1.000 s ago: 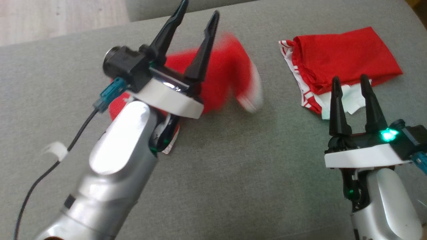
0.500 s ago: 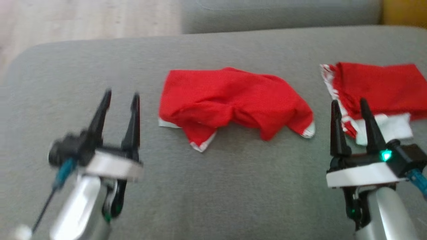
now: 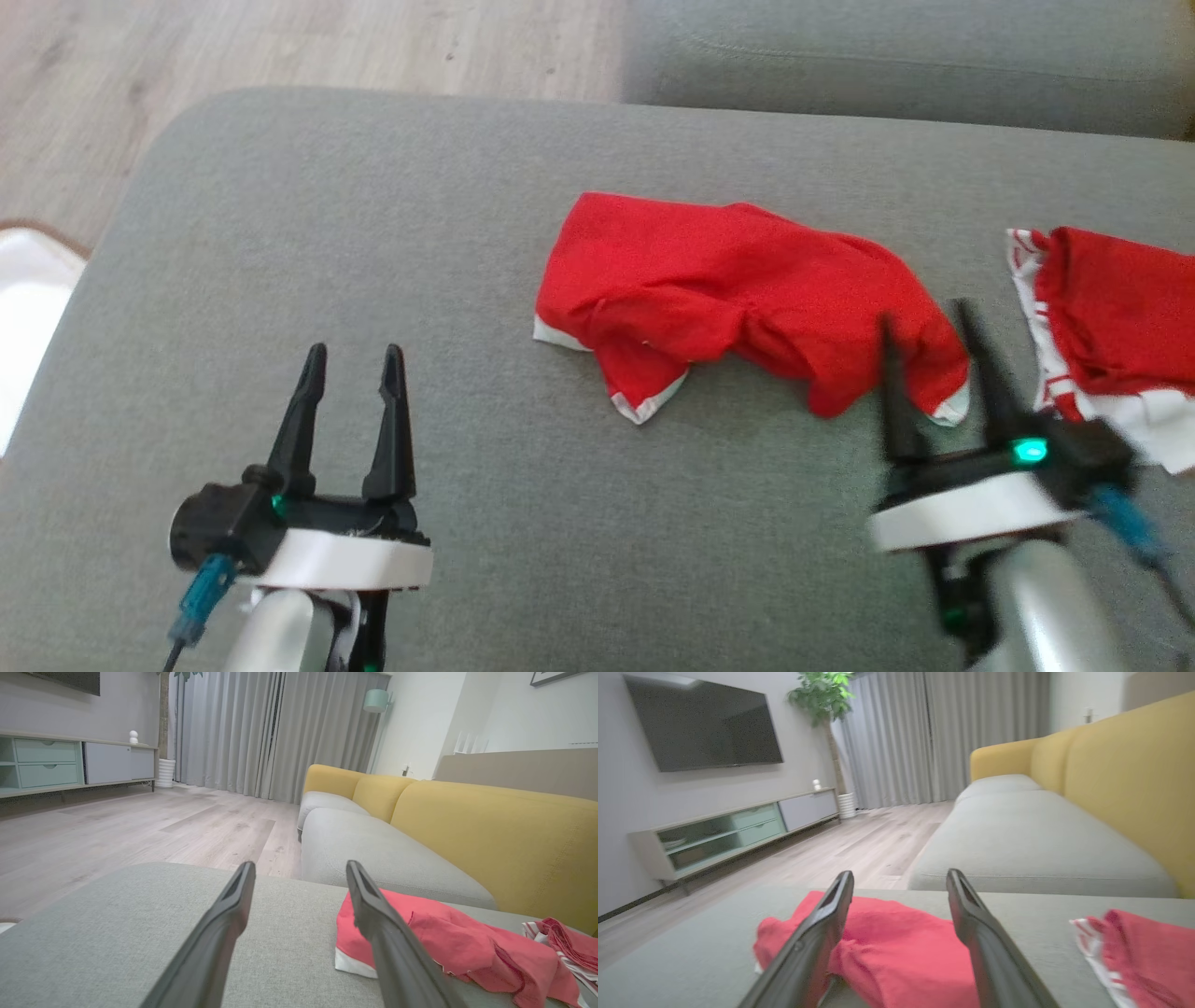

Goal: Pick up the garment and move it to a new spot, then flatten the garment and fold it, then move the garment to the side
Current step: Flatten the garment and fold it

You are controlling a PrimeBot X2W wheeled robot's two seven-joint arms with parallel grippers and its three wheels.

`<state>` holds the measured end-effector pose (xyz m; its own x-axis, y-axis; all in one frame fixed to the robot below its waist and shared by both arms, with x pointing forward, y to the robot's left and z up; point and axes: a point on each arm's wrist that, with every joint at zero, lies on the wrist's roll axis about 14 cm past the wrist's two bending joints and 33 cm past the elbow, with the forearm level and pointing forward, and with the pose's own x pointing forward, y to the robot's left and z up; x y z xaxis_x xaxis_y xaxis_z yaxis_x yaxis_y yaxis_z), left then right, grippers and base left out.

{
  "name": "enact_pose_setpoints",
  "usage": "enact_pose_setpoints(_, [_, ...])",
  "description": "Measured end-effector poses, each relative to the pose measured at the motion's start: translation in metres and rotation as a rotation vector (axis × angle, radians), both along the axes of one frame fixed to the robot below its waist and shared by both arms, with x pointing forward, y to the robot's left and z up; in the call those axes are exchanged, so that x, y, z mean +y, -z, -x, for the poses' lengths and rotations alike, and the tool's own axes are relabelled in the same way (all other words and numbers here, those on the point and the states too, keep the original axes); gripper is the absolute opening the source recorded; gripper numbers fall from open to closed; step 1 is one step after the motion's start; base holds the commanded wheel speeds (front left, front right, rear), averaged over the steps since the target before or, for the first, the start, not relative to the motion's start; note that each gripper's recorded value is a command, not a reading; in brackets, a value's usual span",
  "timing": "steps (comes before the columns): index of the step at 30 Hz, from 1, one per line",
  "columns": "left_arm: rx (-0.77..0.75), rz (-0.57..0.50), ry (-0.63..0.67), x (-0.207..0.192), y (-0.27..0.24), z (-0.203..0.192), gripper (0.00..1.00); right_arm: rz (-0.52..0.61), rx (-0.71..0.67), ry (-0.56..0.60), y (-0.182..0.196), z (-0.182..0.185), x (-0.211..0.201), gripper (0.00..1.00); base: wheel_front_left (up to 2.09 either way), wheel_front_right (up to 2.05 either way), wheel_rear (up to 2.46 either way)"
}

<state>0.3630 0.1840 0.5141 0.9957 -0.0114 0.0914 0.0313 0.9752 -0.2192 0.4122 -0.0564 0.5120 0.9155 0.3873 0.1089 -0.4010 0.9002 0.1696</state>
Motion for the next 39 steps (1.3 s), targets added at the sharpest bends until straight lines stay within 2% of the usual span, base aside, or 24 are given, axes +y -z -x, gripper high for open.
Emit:
enact_pose_setpoints(4, [0.005,0.002,-0.023,0.007,0.002,0.0,1.0,0.076,0.124,-0.222,0.026,0.02,0.066,1.0,0.0,0.0,0.0])
enact_pose_setpoints(5, [0.005,0.002,-0.023,0.007,0.002,0.0,1.0,0.076,0.124,-0.222,0.026,0.02,0.066,1.0,0.0,0.0,0.0])
enact_pose_setpoints(7, [0.017,0.002,-0.036,0.011,0.006,0.001,1.0,0.131,0.192,-0.296,0.041,0.025,0.086,1.0,0.0,0.0,0.0])
enact_pose_setpoints(13, [0.045,0.019,-0.059,0.016,0.016,0.007,1.0,0.324,0.399,-0.451,0.095,0.039,0.118,1.0,0.0,0.0,0.0])
enact_pose_setpoints(25, [0.067,0.034,-0.133,0.04,0.021,0.018,1.0,0.533,0.462,-0.524,0.134,0.017,0.134,1.0,0.0,0.0,0.0])
enact_pose_setpoints(31, [0.088,0.055,-0.151,0.043,0.028,0.022,1.0,0.58,0.467,-0.568,0.143,0.012,0.147,1.0,0.0,0.0,0.0])
enact_pose_setpoints(32, [0.09,0.057,-0.156,0.044,0.028,0.023,1.0,0.589,0.461,-0.579,0.143,0.012,0.149,0.78,0.0,0.0,0.0])
enact_pose_setpoints(33, [0.091,0.06,-0.16,0.045,0.028,0.023,1.0,0.589,0.455,-0.587,0.142,0.012,0.152,0.0,0.0,0.0,0.0])
enact_pose_setpoints(36, [0.087,0.059,-0.164,0.045,0.027,0.022,1.0,0.546,0.428,-0.586,0.135,0.011,0.155,0.0,0.0,0.0,0.0])
enact_pose_setpoints(39, [0.075,0.062,-0.151,0.041,0.024,0.02,1.0,0.438,0.362,-0.562,0.11,0.005,0.159,0.0,0.0,0.0,0.0])
